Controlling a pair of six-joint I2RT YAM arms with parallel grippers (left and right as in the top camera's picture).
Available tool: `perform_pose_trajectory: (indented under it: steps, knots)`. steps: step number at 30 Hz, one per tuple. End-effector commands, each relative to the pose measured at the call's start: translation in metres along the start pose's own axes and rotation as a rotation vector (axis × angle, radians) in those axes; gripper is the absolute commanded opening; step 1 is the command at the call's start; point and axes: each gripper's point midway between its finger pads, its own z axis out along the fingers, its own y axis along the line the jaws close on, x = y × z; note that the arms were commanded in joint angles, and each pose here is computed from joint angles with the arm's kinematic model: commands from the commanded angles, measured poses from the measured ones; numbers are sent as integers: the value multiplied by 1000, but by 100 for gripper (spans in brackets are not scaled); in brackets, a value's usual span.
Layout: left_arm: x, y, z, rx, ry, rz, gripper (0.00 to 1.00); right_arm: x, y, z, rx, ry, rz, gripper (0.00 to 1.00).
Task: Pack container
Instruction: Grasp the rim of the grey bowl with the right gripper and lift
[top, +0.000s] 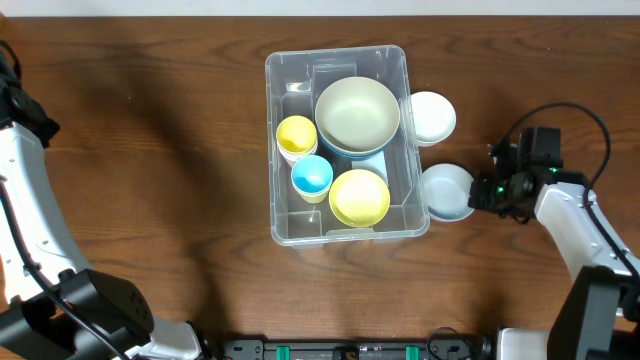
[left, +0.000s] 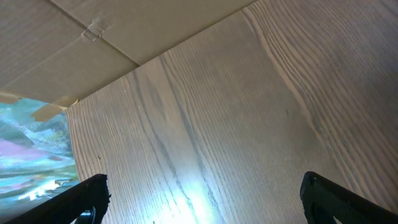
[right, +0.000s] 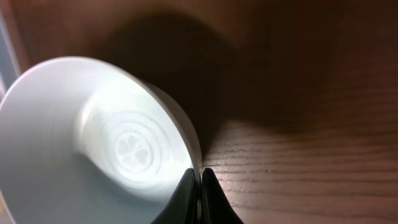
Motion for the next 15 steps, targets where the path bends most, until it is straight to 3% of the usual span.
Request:
perform_pose_trajectory:
  steps: [1,15]
  knots:
    - [-1,3,2,-22,-3,6,98,-23,11,-27,-11,-102,-29,1]
    - [-1,3,2,-22,-3,6,98,-47,26,-82,-30,-291,-65,1]
